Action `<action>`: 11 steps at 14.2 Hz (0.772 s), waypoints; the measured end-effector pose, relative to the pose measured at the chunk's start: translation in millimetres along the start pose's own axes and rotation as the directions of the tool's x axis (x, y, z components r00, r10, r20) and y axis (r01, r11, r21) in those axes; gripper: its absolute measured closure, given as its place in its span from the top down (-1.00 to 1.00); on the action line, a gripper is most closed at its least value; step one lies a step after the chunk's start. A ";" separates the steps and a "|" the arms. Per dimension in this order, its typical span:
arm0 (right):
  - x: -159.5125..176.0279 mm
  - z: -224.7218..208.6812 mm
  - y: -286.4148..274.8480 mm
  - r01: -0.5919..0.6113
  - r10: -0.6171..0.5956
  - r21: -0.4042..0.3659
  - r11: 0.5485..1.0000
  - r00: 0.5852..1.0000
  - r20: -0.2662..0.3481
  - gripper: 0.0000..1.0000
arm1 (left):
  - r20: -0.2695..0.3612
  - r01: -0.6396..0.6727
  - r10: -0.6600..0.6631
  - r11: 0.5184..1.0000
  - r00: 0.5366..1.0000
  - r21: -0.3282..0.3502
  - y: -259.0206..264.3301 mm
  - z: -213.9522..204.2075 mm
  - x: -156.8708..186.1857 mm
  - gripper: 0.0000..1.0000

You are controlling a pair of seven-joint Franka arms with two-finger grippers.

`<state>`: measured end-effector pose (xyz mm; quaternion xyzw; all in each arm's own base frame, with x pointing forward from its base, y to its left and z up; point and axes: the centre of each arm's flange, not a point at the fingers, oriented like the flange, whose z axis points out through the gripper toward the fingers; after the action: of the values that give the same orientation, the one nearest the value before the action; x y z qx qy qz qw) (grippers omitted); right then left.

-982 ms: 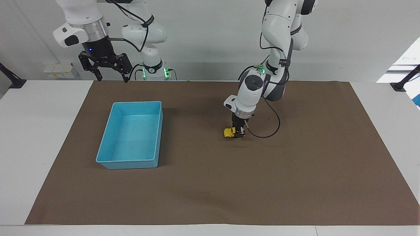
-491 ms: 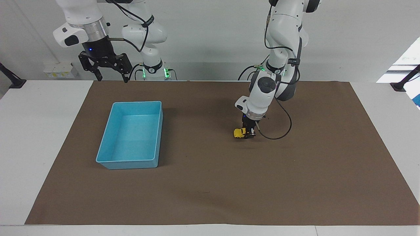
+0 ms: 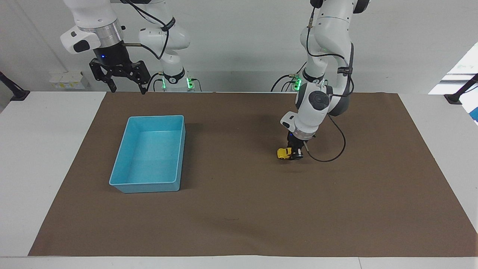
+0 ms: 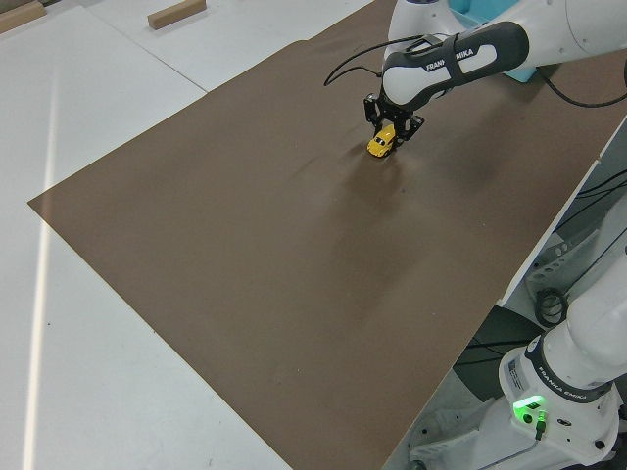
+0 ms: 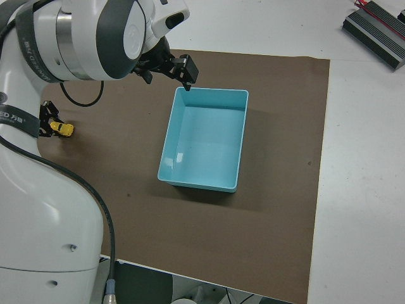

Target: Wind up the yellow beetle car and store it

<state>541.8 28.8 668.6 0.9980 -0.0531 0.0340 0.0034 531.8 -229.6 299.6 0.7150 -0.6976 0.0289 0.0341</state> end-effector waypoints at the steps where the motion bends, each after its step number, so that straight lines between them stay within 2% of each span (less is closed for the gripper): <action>1: 0.0 0.0 0.0 0.000 0.000 0.000 1.000 1.000 0.000 1.00 | 0.000 -0.001 0.001 1.000 1.000 -0.001 -2.0 -0.6 -5.7 -0.04; 9: 0.0 0.0 0.0 0.000 0.000 0.000 1.000 1.000 0.000 1.00 | 0.002 0.006 -0.006 1.000 1.000 -0.005 -13.1 -4.1 -40.8 -0.04; 11: 0.0 0.0 0.0 0.000 0.000 0.000 1.000 1.000 0.000 1.00 | 0.004 0.011 -0.011 1.000 1.000 -0.007 -15.6 -2.8 -44.1 0.41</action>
<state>541.8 28.8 668.6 0.9980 -0.0531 0.0340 0.0034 546.3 -185.1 298.3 0.7188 -0.6939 0.0251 0.0355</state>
